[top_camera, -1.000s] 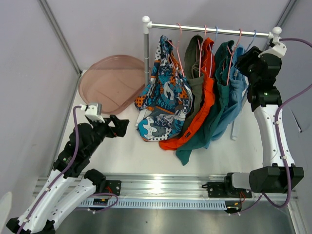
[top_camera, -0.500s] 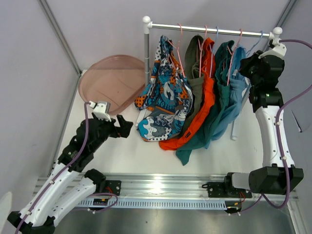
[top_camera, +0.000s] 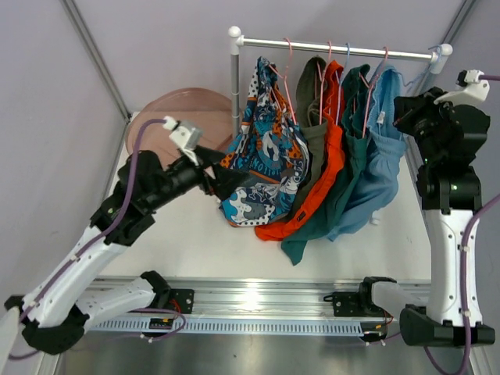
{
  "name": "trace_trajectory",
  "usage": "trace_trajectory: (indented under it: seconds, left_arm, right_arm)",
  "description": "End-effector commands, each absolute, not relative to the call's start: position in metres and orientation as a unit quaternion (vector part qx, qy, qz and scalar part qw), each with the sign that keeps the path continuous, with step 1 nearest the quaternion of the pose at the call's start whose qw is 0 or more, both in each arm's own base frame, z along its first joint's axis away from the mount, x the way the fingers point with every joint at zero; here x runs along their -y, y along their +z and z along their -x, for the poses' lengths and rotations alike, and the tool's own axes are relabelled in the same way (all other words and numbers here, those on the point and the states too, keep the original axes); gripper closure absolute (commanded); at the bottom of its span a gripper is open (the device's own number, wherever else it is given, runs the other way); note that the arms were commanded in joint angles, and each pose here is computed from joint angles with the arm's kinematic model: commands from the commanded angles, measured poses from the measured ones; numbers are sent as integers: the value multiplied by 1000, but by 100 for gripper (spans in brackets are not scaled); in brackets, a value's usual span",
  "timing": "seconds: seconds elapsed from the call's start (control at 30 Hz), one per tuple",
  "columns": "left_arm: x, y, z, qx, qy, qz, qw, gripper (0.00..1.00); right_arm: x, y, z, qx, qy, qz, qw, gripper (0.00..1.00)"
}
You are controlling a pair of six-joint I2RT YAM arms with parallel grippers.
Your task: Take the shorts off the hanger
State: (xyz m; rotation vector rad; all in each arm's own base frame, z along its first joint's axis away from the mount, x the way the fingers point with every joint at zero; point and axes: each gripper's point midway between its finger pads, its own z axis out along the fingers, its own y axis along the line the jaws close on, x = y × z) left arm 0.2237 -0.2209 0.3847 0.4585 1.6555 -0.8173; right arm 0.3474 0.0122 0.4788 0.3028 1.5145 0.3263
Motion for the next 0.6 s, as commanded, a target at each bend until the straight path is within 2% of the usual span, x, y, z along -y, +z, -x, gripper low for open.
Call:
trace_trajectory:
  seconds: [0.0,0.13,0.27,0.43,0.57]
  left_arm:
    - [278,418,-194,-638,-411,-306,575,1]
    - [350,409,-158,-611,-421,-367,562,1]
    - [416,384,-145,-614,-413,-380,555,1]
    - [467,394,-123,-589,-433,-369,574,1]
    - [496,391,-124,-587,-417,-363,591,1]
  right_arm:
    - [-19,514,-316,-642,173,-133,735,100]
    - [-20,491,-301,-655,180,-160,716,100]
    - [-21,471,-291,-671,181,-184,695,100]
    - [-16,457,-285,-689,158,-208,676,100]
    - [-11,452,-286,-699,142,-219,665,100]
